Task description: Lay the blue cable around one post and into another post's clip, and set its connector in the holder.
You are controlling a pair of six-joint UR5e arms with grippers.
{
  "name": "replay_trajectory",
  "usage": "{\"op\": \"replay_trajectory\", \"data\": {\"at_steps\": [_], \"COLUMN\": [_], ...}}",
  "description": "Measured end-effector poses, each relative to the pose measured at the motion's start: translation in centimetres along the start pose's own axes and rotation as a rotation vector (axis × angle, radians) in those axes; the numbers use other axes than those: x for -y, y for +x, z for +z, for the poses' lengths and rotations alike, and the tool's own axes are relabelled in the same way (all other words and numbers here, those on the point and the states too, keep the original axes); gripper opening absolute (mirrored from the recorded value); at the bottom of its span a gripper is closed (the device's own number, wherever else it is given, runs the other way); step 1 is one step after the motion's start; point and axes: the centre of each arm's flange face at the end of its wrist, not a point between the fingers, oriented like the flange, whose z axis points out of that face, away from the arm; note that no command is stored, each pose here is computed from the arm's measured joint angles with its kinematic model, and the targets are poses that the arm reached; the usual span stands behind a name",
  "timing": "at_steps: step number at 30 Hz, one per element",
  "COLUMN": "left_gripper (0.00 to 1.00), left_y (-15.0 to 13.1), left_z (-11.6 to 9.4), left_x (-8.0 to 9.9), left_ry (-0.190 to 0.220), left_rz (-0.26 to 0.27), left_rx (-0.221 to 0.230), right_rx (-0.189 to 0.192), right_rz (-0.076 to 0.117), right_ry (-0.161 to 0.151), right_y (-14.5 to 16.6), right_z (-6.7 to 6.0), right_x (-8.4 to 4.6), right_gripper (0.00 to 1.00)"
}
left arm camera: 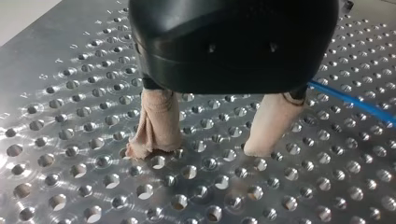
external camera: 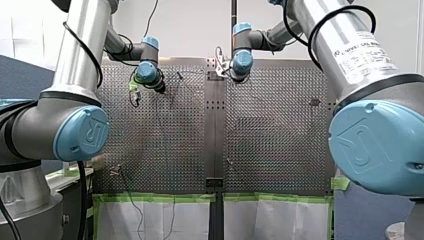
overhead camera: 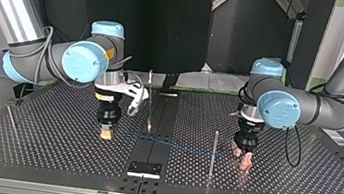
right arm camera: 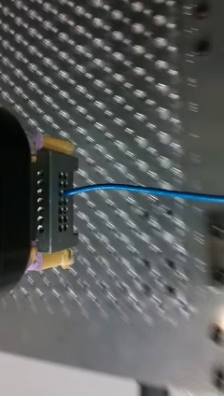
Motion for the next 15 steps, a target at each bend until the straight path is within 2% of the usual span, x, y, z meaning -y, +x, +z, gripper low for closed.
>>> {"op": "replay_trajectory", "data": {"at_steps": [2, 4, 9, 11, 15], "left_gripper": [1.00, 1.00, 1.00, 1.00, 1.00], "left_y": [0.1, 0.1, 0.4, 0.5, 0.6], "left_z": [-0.1, -0.1, -0.4, -0.5, -0.5], "left_x": [0.1, 0.2, 0.7, 1.0, 1.2], "left_ry": [0.002, 0.003, 0.010, 0.014, 0.018], "left_rz": [-0.007, -0.012, -0.033, -0.041, -0.060], "left_rx": [-0.003, -0.005, -0.016, -0.018, -0.019], "right_rx": [0.005, 0.009, 0.014, 0.016, 0.015], "right_rz": [0.016, 0.028, 0.040, 0.045, 0.073], "right_ry": [-0.011, -0.010, 0.030, 0.037, 0.013], "right_y": [-0.6, -1.4, -3.2, -3.9, -5.5], "right_z": [0.4, 0.5, 0.2, 0.1, 0.1], "right_x": [-1.0, -1.4, -0.6, -0.4, -1.0], "right_gripper": [0.00, 0.00, 0.00, 0.00, 0.00]}}
